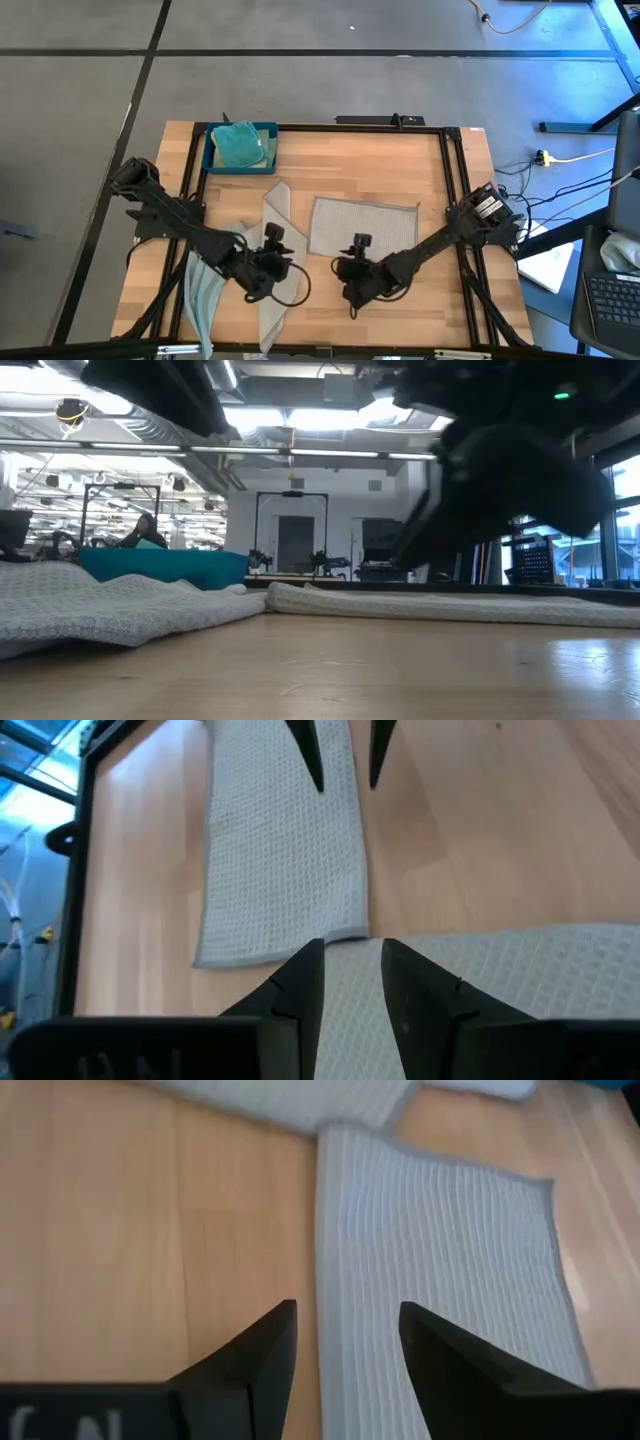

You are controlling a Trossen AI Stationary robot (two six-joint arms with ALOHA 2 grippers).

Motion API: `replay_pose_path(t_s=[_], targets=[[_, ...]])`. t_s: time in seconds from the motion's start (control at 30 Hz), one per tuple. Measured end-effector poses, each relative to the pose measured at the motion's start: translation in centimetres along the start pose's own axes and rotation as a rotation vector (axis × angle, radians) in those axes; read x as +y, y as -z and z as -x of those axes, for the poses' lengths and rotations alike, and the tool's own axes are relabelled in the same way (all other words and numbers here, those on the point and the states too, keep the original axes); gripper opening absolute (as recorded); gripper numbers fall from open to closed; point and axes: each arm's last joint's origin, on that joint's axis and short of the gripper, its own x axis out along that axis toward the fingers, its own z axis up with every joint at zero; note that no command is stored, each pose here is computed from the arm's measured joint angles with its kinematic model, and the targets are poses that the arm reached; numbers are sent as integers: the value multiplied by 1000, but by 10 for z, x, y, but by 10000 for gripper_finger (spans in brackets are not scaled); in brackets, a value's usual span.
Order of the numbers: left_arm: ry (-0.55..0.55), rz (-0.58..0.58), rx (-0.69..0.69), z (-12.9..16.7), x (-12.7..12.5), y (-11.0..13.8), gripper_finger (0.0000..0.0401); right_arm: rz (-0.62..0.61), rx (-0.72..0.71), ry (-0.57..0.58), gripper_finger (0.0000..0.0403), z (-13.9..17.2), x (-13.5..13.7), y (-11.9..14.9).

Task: Fold microfiber towels
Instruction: Fold the right gray towel

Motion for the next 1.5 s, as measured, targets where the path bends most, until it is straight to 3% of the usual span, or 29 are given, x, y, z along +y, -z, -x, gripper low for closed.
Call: replay_pose_path(t_s=[0.27,0.43,0.63,0.9,1.17,1.33,1.5], targets=[[-60,-18,70,6,-4,11,94,-2,-55,-36,180,-29,-25,-25],[-67,28,86,6,-5,13,94,36,-83,-121,180,-50,-21,-30],[-54,82,65,13,-14,14,94,123,-55,-77,180,-66,-10,-28],[-49,124,37,20,-22,15,94,90,-58,-68,180,-88,-9,-42],[-45,130,27,23,-26,15,94,67,-12,-44,177,-94,-13,-39],[-60,133,22,23,-25,15,94,92,-12,-39,136,-91,-9,-37],[-89,150,12,23,-24,15,94,104,1,-45,37,-91,-9,-36]])
